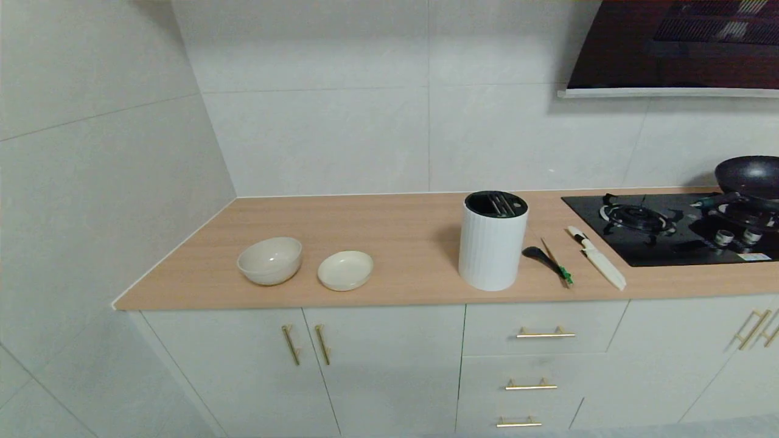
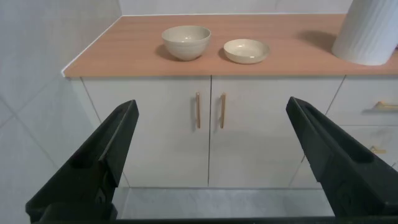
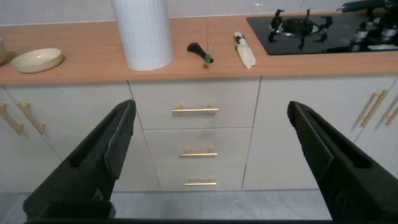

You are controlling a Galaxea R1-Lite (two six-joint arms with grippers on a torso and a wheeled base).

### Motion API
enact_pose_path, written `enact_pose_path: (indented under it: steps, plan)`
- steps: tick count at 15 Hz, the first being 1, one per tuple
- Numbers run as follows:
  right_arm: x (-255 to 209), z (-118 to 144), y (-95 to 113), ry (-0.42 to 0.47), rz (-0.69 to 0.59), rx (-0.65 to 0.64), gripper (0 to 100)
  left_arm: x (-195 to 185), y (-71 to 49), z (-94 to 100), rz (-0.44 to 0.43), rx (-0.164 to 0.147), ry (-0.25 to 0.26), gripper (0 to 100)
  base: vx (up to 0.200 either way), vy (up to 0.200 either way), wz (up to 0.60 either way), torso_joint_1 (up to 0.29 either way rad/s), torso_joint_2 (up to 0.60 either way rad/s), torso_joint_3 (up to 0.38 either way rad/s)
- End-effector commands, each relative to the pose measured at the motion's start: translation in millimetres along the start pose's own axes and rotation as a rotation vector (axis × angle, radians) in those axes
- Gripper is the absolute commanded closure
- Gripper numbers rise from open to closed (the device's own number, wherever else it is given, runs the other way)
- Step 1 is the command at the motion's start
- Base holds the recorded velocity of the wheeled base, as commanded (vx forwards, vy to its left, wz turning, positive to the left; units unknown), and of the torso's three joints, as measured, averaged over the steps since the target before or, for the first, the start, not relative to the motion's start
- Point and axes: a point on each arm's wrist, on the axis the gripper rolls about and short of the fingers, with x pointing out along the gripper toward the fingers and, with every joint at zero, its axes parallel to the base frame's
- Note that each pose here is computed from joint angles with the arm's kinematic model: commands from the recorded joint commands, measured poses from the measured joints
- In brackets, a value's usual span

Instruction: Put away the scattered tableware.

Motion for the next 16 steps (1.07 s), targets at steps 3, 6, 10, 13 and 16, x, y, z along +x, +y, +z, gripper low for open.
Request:
enact_pose_path:
  steps: [3,6,10,13,16]
  plan:
    - [0.1,0.0,0.0,0.002,-0.002,0.000,0,0.1,0.0,-0.1,0.001,-0.001,0.002,0,0.000,0.200,0.00,0.007,0.00,0.001]
    - [0.1,0.0,0.0,0.002,0.000,0.000,0,0.1,0.0,0.1,0.000,-0.001,0.001,0,0.000,0.200,0.00,0.002,0.00,0.004]
    - [0.1,0.0,0.0,0.002,0.000,0.000,0,0.1,0.0,-0.1,0.000,-0.001,0.002,0,0.000,0.200,0.00,0.001,0.00,0.005]
    - [0.1,0.0,0.0,0.002,0.000,0.000,0,0.1,0.0,-0.1,0.001,-0.001,0.002,0,0.000,0.200,0.00,0.005,0.00,0.004]
    - [0.1,0.0,0.0,0.002,-0.002,0.000,0,0.1,0.0,-0.1,0.000,-0.001,0.002,0,0.000,0.200,0.00,0.002,0.00,0.001]
